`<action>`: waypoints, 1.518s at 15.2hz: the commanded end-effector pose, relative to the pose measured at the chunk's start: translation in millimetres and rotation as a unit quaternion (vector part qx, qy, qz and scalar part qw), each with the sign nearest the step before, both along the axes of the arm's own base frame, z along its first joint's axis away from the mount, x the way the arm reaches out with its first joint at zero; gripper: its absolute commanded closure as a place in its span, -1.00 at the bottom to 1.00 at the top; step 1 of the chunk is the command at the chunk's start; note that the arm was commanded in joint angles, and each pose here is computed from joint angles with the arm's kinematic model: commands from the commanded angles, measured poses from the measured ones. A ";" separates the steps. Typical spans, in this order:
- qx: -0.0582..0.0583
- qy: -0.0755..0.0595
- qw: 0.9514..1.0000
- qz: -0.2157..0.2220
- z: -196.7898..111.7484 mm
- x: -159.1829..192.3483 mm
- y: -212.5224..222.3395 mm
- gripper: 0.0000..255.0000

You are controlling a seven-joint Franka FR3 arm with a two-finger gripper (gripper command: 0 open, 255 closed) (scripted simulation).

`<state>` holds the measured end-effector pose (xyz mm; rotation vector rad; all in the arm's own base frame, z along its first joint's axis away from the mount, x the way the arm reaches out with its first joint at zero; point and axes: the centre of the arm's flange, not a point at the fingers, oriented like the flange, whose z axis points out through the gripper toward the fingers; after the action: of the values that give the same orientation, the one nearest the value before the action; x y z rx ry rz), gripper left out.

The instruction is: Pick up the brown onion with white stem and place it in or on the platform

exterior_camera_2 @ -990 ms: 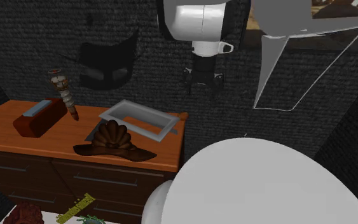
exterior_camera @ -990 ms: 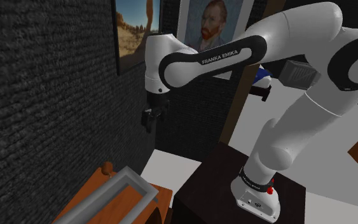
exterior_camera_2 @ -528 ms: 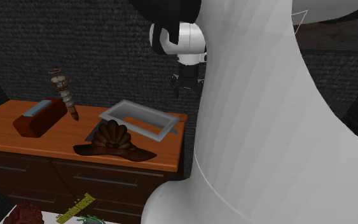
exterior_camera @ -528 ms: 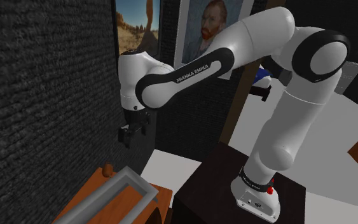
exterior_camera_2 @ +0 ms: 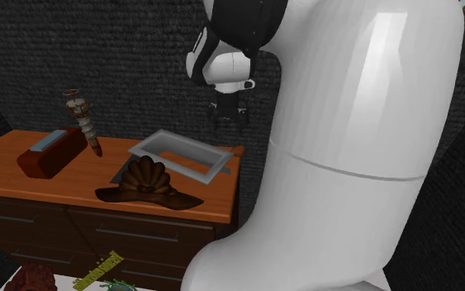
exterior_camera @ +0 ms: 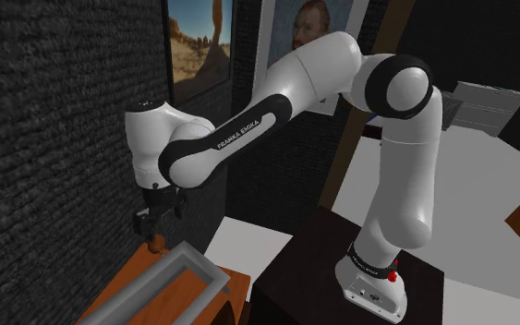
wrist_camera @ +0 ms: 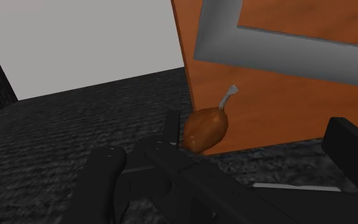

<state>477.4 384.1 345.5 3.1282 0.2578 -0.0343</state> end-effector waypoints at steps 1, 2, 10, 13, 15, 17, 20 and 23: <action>-0.001 -0.001 1.000 0.000 -15.6 8.9 18.5 -1.00; -0.002 -0.001 1.000 0.000 -22.7 13.5 28.8 -1.00; -0.003 -0.002 1.000 0.002 -67.2 28.1 62.5 -1.00; -0.003 -0.002 1.000 0.002 -86.1 27.8 62.3 -1.00; -0.003 -0.002 1.000 0.002 -86.1 27.8 62.3 -1.00; -0.003 -0.002 1.000 0.002 -86.1 27.8 62.3 -1.00; -0.003 -0.002 1.000 0.002 -86.1 27.8 62.3 -1.00; -0.003 -0.001 1.000 0.002 -86.1 27.8 62.3 1.00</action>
<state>505.2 446.4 259.5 3.1209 0.2625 -0.0304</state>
